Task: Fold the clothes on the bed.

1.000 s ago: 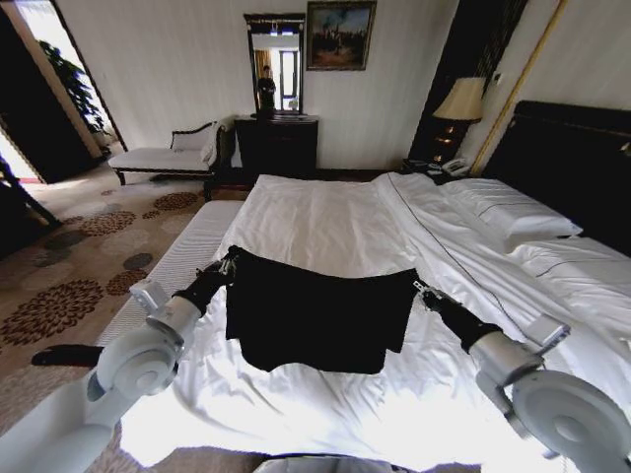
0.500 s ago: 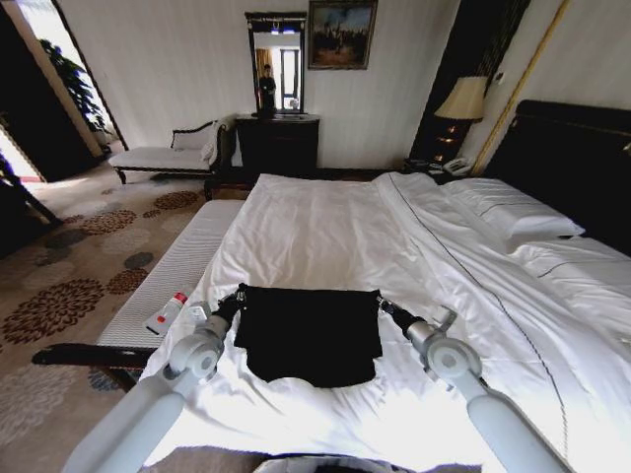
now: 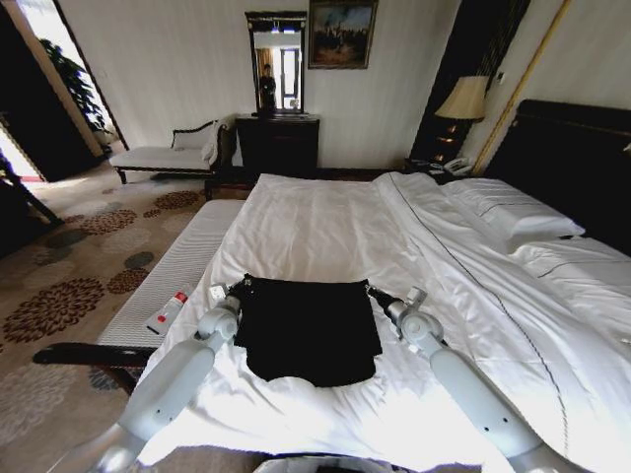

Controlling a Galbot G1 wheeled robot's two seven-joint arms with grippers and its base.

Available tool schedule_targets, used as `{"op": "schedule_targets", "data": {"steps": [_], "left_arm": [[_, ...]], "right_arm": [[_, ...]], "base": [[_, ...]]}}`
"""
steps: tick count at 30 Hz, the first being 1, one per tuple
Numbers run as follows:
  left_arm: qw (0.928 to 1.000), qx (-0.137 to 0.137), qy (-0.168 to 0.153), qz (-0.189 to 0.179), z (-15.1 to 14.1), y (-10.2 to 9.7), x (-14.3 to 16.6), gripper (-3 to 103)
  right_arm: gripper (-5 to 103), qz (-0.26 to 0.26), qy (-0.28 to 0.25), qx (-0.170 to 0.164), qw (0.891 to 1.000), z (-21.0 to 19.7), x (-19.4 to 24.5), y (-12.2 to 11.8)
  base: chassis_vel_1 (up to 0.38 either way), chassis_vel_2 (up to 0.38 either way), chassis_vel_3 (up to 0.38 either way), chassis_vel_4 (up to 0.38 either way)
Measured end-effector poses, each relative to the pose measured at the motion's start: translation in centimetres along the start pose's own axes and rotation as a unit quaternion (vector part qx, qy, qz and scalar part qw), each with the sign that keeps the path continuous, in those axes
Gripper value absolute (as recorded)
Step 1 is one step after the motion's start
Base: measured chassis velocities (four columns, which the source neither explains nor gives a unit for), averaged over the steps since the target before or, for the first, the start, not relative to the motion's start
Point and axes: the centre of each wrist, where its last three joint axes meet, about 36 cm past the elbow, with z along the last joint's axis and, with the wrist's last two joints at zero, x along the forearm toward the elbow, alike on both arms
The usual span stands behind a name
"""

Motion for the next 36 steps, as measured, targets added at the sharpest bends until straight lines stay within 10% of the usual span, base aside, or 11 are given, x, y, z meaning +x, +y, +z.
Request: {"op": "schedule_targets", "data": {"steps": [19, 36], "left_arm": [[0.9998, -0.009, 0.012, -0.012, 0.7, -1.1, -8.2, 2], [0.9992, 0.031, -0.003, 0.027, 3.5, -0.4, -4.4, 2]], "right_arm": [[1, 0.019, -0.029, -0.002, 0.999, -2.6, -6.7, 0.0], [1, -0.003, -0.057, 0.044, 0.997, 3.8, -4.5, -1.7]], "base": [[0.000, 0.000, 0.000, 0.000], [0.000, 0.000, 0.000, 0.000]]}}
